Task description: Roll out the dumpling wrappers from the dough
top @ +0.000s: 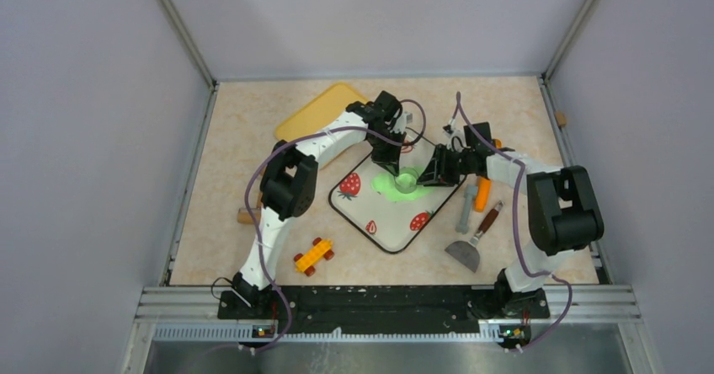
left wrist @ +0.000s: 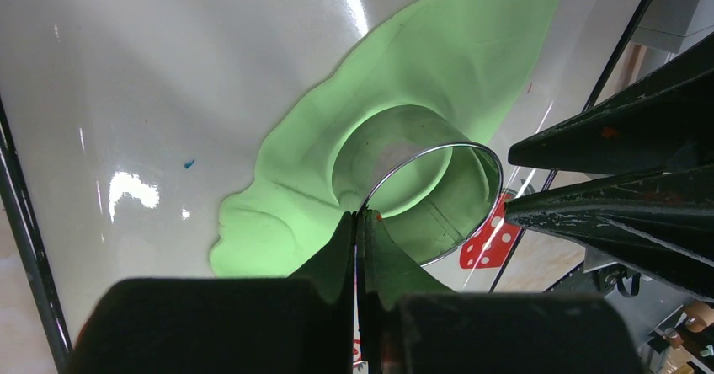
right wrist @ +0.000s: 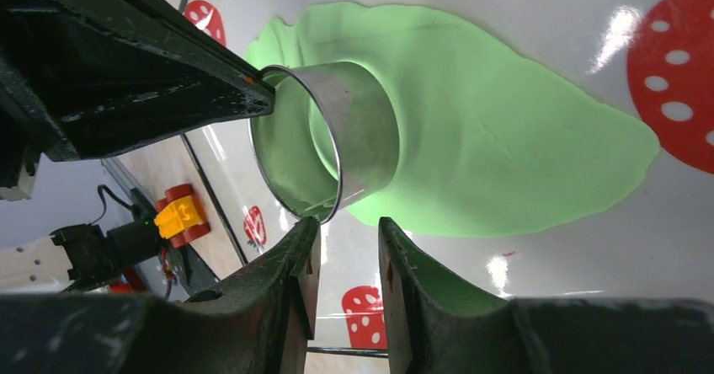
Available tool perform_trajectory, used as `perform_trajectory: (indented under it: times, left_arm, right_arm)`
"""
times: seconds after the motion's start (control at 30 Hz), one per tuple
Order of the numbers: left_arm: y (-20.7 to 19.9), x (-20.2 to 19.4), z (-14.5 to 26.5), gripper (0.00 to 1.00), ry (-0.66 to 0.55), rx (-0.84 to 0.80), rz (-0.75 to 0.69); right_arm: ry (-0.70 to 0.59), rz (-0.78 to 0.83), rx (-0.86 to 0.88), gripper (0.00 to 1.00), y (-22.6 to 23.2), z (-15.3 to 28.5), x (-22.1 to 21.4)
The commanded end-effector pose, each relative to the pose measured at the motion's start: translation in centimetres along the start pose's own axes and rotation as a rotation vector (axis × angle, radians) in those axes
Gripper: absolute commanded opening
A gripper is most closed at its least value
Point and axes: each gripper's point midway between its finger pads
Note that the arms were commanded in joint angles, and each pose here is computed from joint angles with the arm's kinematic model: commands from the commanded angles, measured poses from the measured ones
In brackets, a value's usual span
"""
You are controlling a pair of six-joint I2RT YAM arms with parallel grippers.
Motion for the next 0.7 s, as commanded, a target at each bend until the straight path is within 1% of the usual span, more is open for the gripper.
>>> perform_trajectory:
  times: [0.0, 0.1, 0.2, 0.27, 0.33, 0.47, 0.67]
  left_arm:
    - [-0.6, 1.4, 0.4, 0.00, -0.041, -0.012, -0.035]
    - [-0.4, 1.2, 0.2, 0.00, -0.034, -0.008, -0.035]
    - [-0.2, 1.0, 0.0, 0.00, -0.026, -0.004, -0.036]
    - [-0.1, 1.0, 0.0, 0.00, -0.025, 0.003, -0.039]
    - [0.0, 0.9, -0.2, 0.00, -0.022, 0.007, -0.041]
    - [0.2, 0.5, -0.3, 0.00, -0.010, 0.011, -0.040]
    - [0.7, -0.7, -0.9, 0.00, 0.022, 0.018, -0.041]
  right_arm:
    - [0.013, 0.034, 0.096, 0.33, 1.7, -0.5, -0.2]
    - [0.027, 0.020, 0.142, 0.33, 2.4, -0.6, -0.4]
    - [0.012, 0.009, 0.105, 0.33, 1.7, -0.9, -0.2]
    - [0.004, 0.013, 0.072, 0.31, 0.9, -1.1, 0.0]
    - [0.002, 0.011, 0.045, 0.28, 0.3, -1.3, 0.0]
    - [0.014, 0.001, 0.022, 0.23, -0.6, -1.7, -0.2]
    - [0.015, -0.015, 0.006, 0.20, -1.2, -2.2, -0.2]
Point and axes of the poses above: each gripper's point midway between its finger pads, its own z axis back along the fingers, its own y axis along the line the jaws close on, x = y × z, and after that the axes turned 15 degrees about -z, right-handed
